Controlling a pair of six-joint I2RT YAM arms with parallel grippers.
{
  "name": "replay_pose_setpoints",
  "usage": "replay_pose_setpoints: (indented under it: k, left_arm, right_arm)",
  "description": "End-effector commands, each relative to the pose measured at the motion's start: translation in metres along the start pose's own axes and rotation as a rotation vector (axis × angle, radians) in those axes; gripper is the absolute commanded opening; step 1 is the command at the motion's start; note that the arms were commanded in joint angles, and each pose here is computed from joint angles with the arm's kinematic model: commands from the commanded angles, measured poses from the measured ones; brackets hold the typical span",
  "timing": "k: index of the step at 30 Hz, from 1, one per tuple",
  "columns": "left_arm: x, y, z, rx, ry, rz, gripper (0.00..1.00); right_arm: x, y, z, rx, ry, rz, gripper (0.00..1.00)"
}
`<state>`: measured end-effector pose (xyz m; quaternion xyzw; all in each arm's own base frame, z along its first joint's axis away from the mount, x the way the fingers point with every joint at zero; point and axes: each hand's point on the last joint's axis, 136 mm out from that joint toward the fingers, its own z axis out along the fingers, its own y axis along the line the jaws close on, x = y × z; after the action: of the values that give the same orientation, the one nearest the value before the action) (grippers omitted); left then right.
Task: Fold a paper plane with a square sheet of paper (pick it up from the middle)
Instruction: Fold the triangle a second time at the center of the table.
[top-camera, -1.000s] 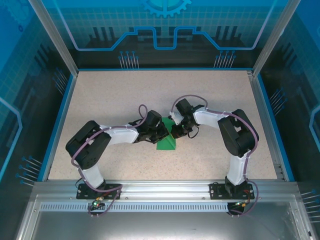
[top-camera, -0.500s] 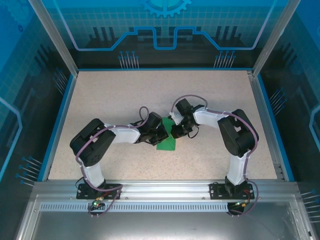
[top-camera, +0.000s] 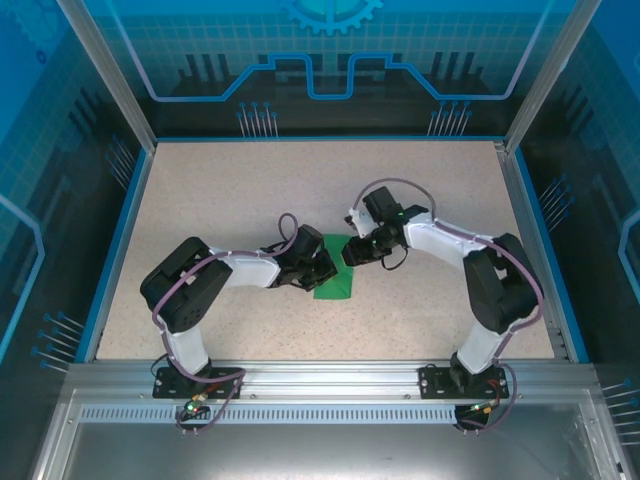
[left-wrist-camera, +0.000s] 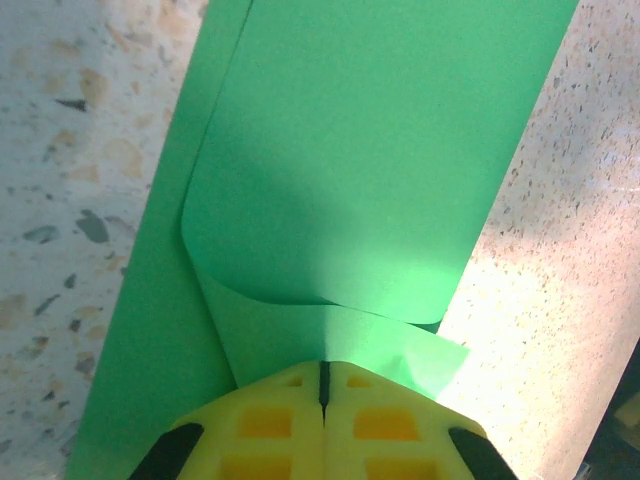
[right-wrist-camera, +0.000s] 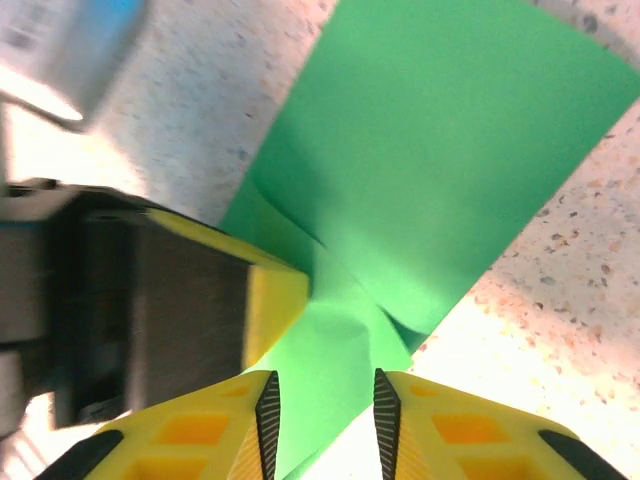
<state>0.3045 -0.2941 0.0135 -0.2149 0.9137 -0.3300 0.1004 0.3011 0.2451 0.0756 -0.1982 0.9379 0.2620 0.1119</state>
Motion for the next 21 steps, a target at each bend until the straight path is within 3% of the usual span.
replay_pose_setpoints:
  k: [1,7,21]
  left_arm:
    - [0.014,0.046,0.005,-0.145,0.035,-0.028,0.00]
    - [0.014,0.040,0.005,-0.135,0.037,-0.019,0.00]
    - [0.013,0.036,0.006,-0.129,0.039,-0.014,0.00]
  right_arm:
    - [0.012,0.022,-0.005,-0.121,0.011,0.066,0.28]
    - [0.036,0.046,0.013,-0.203,0.075,0.107,0.13]
    - [0.059,0.036,0.050,-0.175,0.183,0.182,0.10]
